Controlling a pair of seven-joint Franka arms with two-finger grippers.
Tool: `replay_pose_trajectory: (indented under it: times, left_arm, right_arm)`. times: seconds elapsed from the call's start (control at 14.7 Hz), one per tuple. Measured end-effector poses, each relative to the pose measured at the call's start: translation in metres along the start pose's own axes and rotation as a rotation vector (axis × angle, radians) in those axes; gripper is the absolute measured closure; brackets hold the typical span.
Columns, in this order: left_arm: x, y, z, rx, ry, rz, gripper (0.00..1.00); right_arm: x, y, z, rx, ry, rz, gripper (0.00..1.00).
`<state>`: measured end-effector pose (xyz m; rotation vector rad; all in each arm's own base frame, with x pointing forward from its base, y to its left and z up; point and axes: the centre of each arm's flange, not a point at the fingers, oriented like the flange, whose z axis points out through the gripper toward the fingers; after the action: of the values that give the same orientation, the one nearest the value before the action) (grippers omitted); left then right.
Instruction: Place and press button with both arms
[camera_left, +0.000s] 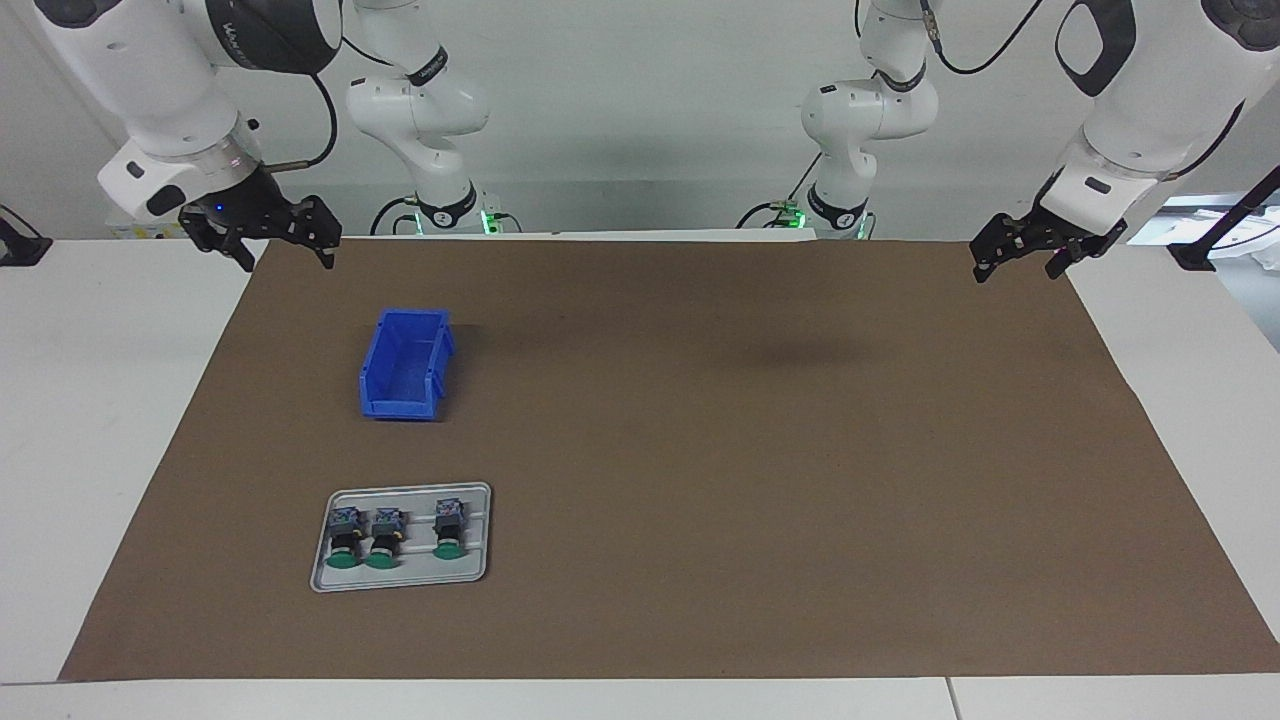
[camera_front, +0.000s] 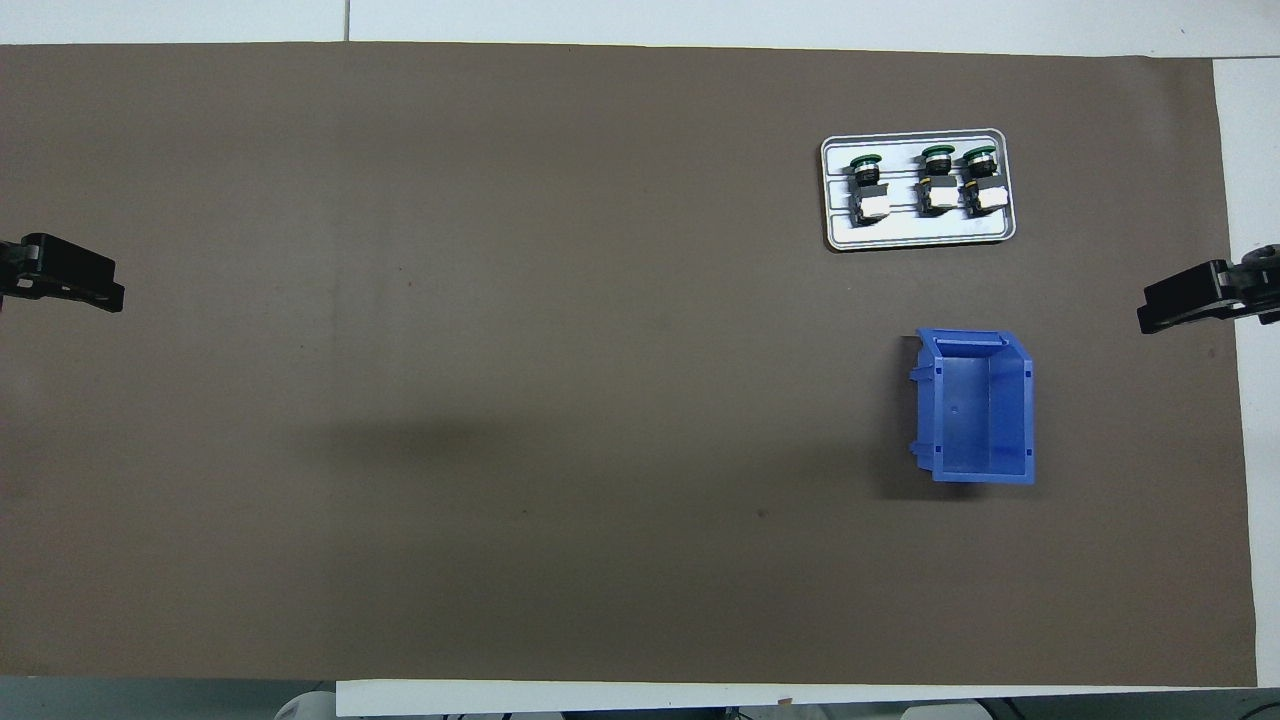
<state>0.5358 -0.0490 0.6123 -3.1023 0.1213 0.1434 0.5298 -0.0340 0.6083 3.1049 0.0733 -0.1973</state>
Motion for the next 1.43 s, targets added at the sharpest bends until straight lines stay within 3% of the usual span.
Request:
replay_pose_trajectory:
  times: [0.48, 0.75, 1.02, 1.43]
  left_arm:
    - [0.000, 0.000, 0.000, 0.000, 0.000, 0.001, 0.00]
    - [0.000, -0.002, 0.000, 0.000, 0.000, -0.003, 0.00]
    - [0.000, -0.002, 0.000, 0.000, 0.000, -0.003, 0.00]
    - [0.000, -0.003, 0.000, 0.000, 0.000, -0.005, 0.00]
  right_arm:
    - [-0.001, 0.004, -0.004, 0.001, 0.010, -0.005, 0.00]
    - [0.015, -0.007, 0.000, -0.007, 0.058, -0.064, 0.00]
    - [0.079, -0.056, 0.054, -0.019, 0.130, -0.128, 0.00]
    - [0.182, -0.103, 0.192, 0.008, 0.232, -0.111, 0.00]
